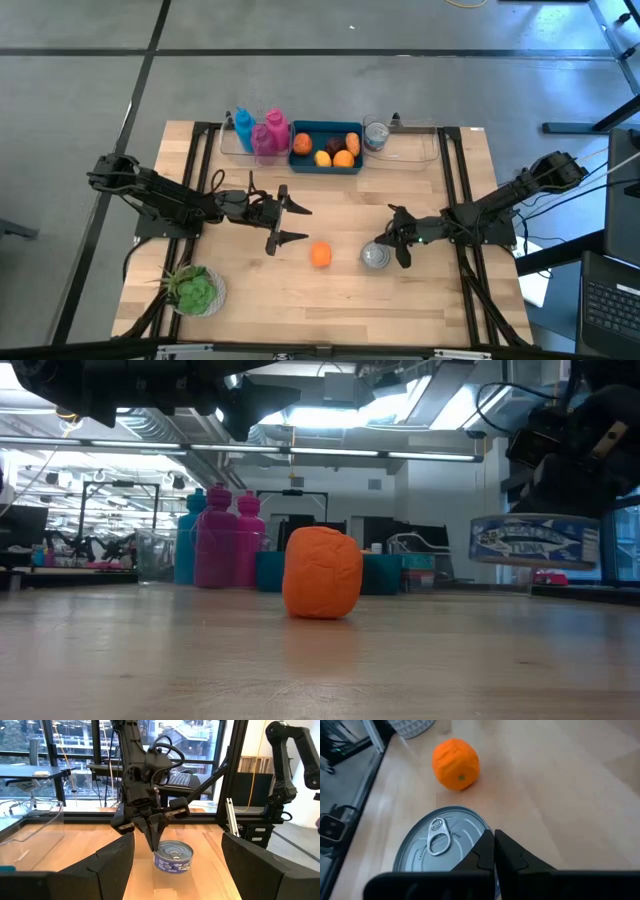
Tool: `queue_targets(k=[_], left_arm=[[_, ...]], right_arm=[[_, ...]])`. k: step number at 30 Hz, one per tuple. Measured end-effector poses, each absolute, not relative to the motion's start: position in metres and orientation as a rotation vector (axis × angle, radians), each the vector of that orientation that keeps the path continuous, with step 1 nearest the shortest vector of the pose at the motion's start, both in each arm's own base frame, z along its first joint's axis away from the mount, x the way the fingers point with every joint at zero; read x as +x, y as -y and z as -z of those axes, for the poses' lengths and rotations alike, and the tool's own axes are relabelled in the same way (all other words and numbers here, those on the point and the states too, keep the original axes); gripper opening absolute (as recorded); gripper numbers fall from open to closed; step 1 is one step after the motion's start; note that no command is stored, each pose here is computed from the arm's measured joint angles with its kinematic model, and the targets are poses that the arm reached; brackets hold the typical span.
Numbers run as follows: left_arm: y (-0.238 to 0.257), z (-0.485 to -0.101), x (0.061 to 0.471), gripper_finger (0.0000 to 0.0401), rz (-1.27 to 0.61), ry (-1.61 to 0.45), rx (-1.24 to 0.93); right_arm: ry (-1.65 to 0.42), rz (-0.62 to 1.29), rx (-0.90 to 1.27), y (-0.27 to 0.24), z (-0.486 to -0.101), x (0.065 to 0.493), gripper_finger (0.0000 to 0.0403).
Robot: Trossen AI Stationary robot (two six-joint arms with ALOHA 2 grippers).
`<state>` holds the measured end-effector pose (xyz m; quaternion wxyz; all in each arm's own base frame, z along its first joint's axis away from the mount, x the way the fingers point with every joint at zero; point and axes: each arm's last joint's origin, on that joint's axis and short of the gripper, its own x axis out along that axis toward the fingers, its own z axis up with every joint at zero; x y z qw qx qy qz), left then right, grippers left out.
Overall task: Pick & Place Food Item
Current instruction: Stack the blue can on top of the yellow blue can in the right transparent bin
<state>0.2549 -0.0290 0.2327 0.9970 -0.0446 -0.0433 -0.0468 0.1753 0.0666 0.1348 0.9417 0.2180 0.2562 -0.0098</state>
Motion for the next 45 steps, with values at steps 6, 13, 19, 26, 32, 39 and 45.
queue_targets(k=[6, 13, 19, 26, 32, 39, 45], left_arm=[[0.029, -0.231, 0.255, 0.0292, 0.093, 0.069, -0.088], [0.029, -0.23, 0.255, 0.0292, 0.093, 0.054, -0.087], [0.029, -0.229, 0.255, 0.0292, 0.094, 0.046, -0.087], [0.031, -0.228, 0.255, 0.0292, 0.157, 0.037, -0.092], [0.031, -0.228, 0.255, 0.0292, 0.164, 0.035, -0.095], [0.031, -0.228, 0.255, 0.0292, 0.164, 0.031, -0.094], [0.031, -0.228, 0.255, 0.0292, 0.164, 0.031, -0.091]], right_arm=[[-0.561, 0.066, 0.367, -0.06, -0.16, 0.185, 0.0], [-0.631, 0.132, 0.267, -0.047, -0.182, 0.195, 0.0], [-0.642, 0.139, 0.258, -0.032, -0.193, 0.203, 0.0], [-0.669, 0.189, 0.261, -0.01, -0.192, 0.202, 0.0], [-0.615, 0.225, 0.246, 0.009, -0.203, 0.197, 0.0], [-0.573, 0.333, 0.232, 0.035, -0.214, 0.18, 0.0], [-0.535, 0.411, 0.25, 0.06, -0.22, 0.168, 0.0]])
